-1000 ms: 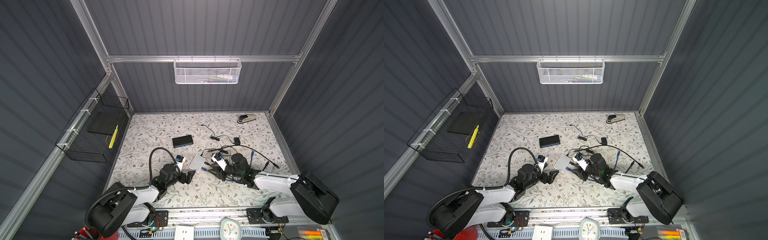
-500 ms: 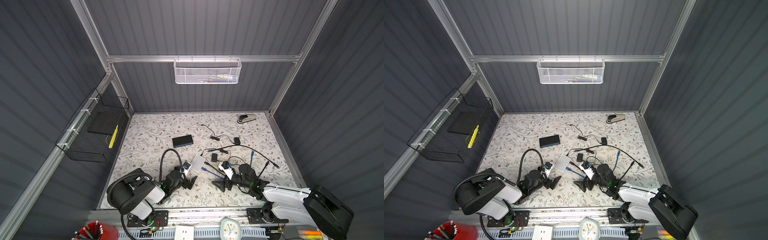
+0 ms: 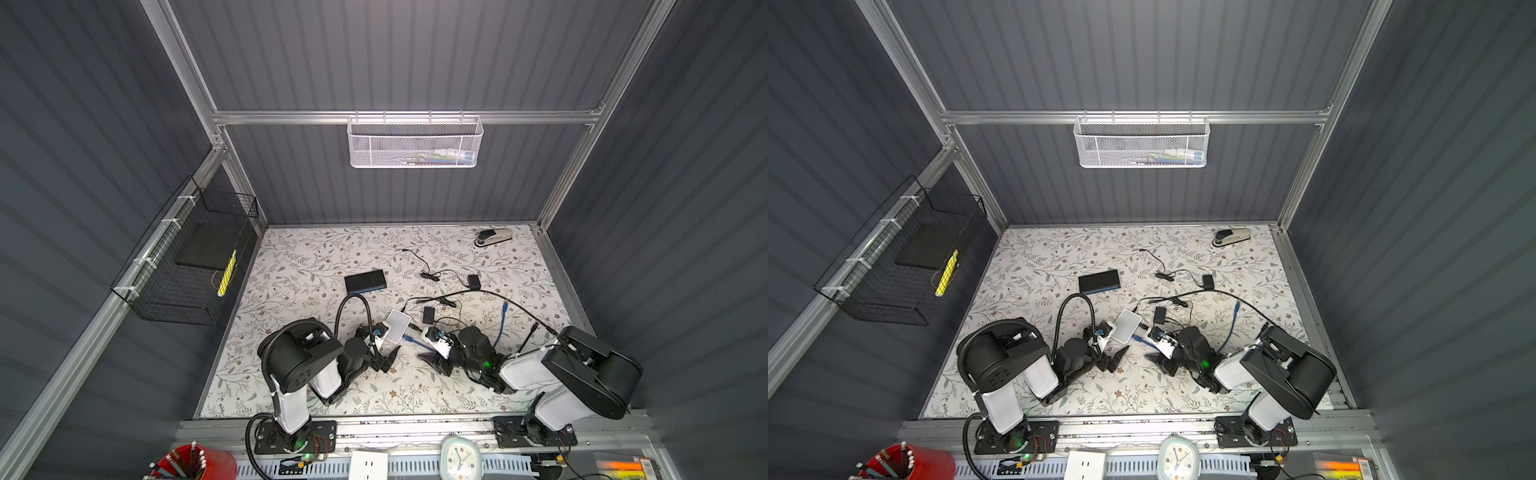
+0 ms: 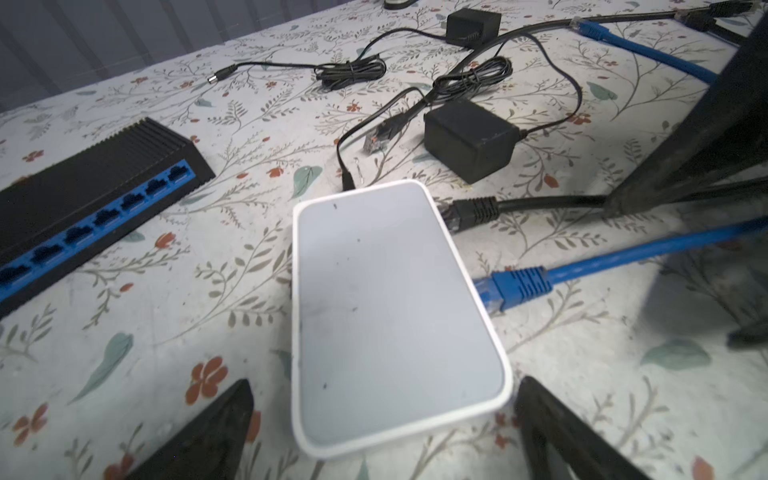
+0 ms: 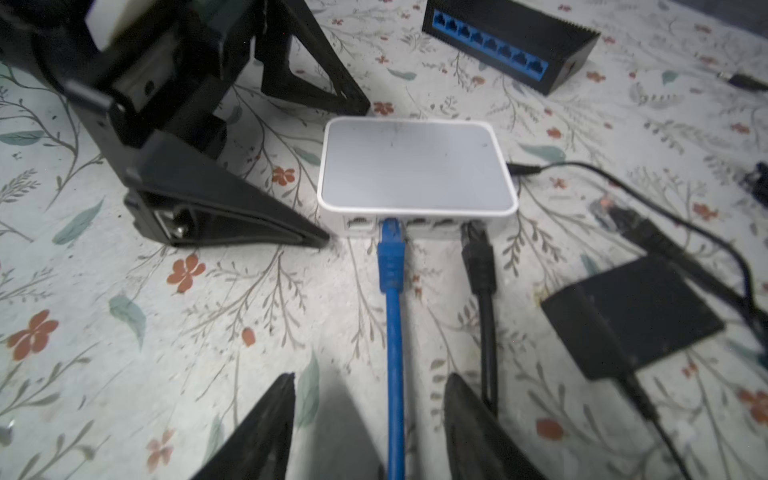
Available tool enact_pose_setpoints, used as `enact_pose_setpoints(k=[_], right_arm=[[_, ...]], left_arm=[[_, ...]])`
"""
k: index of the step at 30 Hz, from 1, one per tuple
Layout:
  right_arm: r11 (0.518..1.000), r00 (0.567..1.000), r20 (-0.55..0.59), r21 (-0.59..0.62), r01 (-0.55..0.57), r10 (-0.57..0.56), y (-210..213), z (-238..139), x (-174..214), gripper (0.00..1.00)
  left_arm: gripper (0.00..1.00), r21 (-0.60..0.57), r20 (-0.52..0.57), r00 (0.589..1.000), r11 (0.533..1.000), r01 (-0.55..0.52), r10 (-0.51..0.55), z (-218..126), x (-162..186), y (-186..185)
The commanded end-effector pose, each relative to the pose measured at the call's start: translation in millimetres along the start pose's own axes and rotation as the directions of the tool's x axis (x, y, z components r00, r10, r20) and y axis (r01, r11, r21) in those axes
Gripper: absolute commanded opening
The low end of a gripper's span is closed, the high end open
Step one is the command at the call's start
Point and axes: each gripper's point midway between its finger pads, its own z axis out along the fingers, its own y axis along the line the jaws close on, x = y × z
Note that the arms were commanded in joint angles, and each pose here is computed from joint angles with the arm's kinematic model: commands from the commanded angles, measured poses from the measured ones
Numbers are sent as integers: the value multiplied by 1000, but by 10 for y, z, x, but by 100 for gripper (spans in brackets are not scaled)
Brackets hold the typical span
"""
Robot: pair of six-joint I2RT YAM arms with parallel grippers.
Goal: Insert the plug into the switch port
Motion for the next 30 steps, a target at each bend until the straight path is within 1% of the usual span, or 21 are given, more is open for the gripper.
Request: enact_pose_setpoints(k=[1, 3, 5, 9, 12, 13, 19, 23, 27, 30], right_arm=[[999, 998, 36, 2, 48, -48, -61, 79, -81, 56], [999, 999, 20, -13, 39, -39, -69, 129, -42, 54], [999, 1000, 5, -21, 30, -30, -82, 165, -2, 54], [999, 1000, -8, -40, 16, -16, -126, 221, 13, 50], [998, 999, -36, -64, 29, -31, -121, 284, 45, 47], [996, 999, -32, -83, 29, -32, -106, 301, 33, 47], [996, 999, -49, -90, 16, -21, -145, 374, 43, 45], [995, 998, -58, -97, 10, -16, -138, 401, 67, 42], [997, 996, -90, -78, 6, -13, -175, 421, 118, 37], [997, 994, -105, -75, -4, -4, -187, 429, 135, 35]], left_arm=[[97, 19, -2, 999, 999, -44, 44, 91, 44, 6], [93, 44, -15, 1000, 999, -23, 24, 147, 105, 0], [89, 45, -19, 1000, 999, -12, 12, 180, 160, 19], [82, 55, -6, 1000, 998, 23, -23, 146, 209, 42], [79, 79, -24, 999, 996, 34, -32, 146, 233, 6], [79, 90, -32, 999, 995, 42, -40, 142, 235, -13], [77, 109, -87, 995, 992, 67, -58, 126, 287, -53], [79, 109, -86, 994, 991, 73, -64, 112, 286, -54], [78, 108, -91, 993, 990, 90, -80, 76, 267, -53], [78, 98, -97, 991, 990, 102, -93, 15, 257, -41]])
